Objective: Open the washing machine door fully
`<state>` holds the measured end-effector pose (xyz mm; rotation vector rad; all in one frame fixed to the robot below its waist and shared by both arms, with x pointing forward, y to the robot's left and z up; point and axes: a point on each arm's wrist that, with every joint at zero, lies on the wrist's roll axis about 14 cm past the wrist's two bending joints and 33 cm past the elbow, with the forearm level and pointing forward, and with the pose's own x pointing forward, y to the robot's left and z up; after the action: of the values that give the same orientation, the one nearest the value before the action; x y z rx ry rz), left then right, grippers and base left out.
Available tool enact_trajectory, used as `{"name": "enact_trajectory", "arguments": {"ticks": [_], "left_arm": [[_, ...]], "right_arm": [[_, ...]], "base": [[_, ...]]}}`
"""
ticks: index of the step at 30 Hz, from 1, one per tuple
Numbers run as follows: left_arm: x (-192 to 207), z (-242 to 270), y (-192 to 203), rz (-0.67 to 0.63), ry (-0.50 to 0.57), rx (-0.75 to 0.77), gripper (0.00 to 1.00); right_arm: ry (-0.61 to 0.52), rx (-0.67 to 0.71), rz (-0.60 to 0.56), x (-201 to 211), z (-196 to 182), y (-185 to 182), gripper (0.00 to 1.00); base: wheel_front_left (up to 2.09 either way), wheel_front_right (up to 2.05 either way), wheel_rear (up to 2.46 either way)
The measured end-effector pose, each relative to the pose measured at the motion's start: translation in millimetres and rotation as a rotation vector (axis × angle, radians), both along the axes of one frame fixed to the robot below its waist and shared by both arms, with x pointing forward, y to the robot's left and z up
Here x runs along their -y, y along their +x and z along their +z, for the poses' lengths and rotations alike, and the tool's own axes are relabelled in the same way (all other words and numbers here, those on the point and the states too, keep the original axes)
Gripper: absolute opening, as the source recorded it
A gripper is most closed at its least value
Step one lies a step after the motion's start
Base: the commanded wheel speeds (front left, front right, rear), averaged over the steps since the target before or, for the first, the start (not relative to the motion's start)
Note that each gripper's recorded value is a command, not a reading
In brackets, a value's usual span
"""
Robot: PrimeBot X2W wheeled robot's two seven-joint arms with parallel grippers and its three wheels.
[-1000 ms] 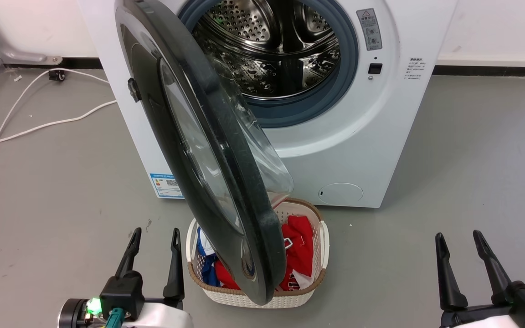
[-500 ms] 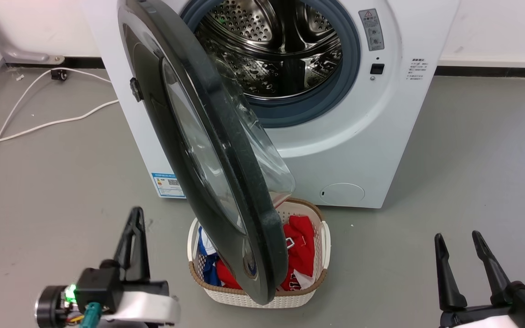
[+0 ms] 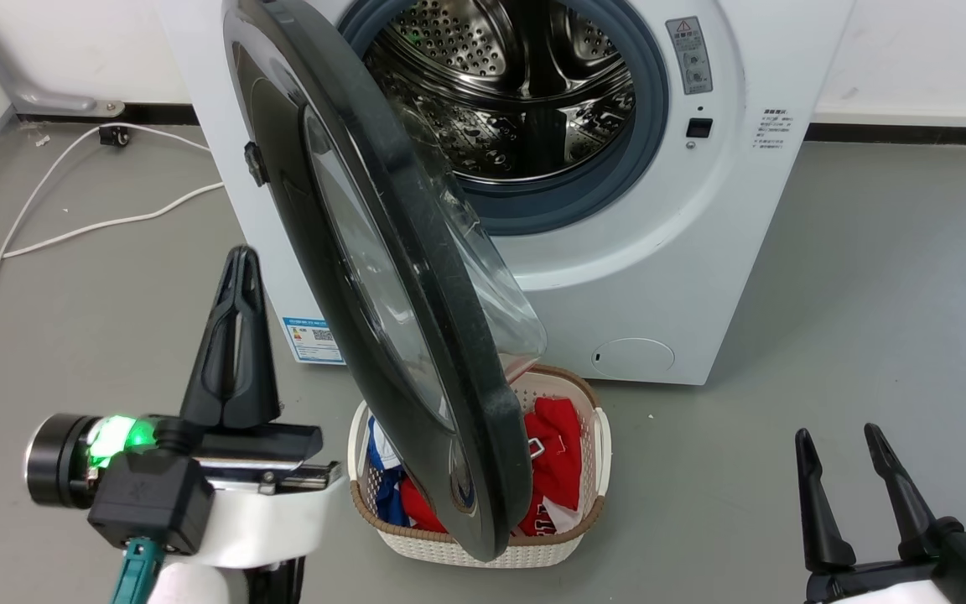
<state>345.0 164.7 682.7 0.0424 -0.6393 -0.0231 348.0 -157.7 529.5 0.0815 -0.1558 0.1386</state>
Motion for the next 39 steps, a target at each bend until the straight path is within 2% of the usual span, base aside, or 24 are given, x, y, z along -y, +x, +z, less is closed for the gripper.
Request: {"name": "enact_trajectory", "arguments": {"ticks": [8, 13, 24, 39], "left_arm": [[50, 38, -15, -0.166, 0.037, 0.133, 0.0], [84, 45, -26, -0.288, 0.053, 0.161, 0.0], [149, 37, -45, -0.538, 0.054, 0.14, 0.0], [200, -10, -54, -0.723, 0.068, -0.018, 0.0]], "right_arm": [[0.001, 0.006, 0.002, -1, 2, -1, 1.0], [0.002, 0.007, 0.007, -2, 2, -2, 1.0], [0.001, 0.0, 0.015, -5, 0, -1, 1.0], [0.005, -0.013, 0.02, -7, -4, 5, 1.0]], "base": [[0.0, 0.0, 0.0], [0.0, 0.0, 0.0], [0.0, 0.0, 0.0], [0.0, 0.0, 0.0]]}}
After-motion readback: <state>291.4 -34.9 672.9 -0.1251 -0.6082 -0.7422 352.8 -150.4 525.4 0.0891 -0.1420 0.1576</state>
